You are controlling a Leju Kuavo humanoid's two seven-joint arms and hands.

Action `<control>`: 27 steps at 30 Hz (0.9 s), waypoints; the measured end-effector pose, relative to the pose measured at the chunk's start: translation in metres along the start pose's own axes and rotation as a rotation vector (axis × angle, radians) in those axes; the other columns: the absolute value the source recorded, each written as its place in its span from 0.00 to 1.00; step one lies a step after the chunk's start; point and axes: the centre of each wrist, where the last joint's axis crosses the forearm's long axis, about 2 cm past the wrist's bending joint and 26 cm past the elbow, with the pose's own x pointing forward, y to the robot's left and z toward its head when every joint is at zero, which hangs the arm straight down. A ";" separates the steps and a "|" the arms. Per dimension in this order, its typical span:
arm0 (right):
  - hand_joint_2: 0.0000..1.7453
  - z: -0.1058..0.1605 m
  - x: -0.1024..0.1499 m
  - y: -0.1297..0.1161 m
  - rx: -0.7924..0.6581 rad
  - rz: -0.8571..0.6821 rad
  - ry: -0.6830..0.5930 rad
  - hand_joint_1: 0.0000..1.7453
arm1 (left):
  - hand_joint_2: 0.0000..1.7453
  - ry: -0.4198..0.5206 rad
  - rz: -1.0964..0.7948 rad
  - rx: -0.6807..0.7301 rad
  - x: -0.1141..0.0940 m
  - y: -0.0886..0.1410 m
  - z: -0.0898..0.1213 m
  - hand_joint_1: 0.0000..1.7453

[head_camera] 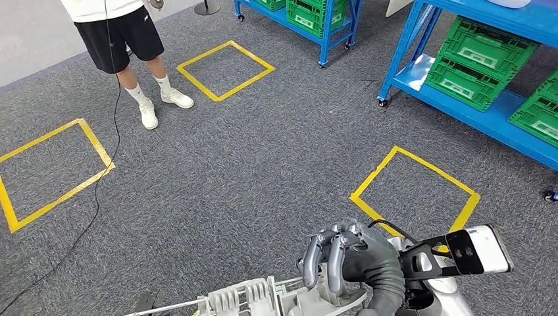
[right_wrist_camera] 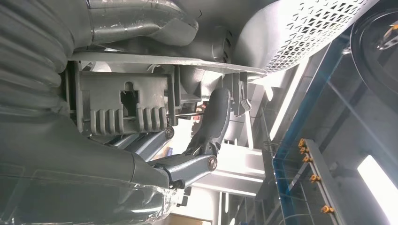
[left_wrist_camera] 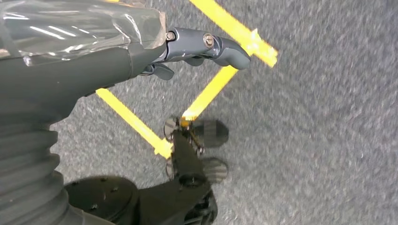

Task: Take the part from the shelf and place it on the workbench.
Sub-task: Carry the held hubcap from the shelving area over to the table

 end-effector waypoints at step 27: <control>1.00 0.000 0.000 -0.003 -0.001 0.002 0.001 1.00 | 1.00 -0.011 -0.003 -0.004 0.006 -0.002 -0.002 0.00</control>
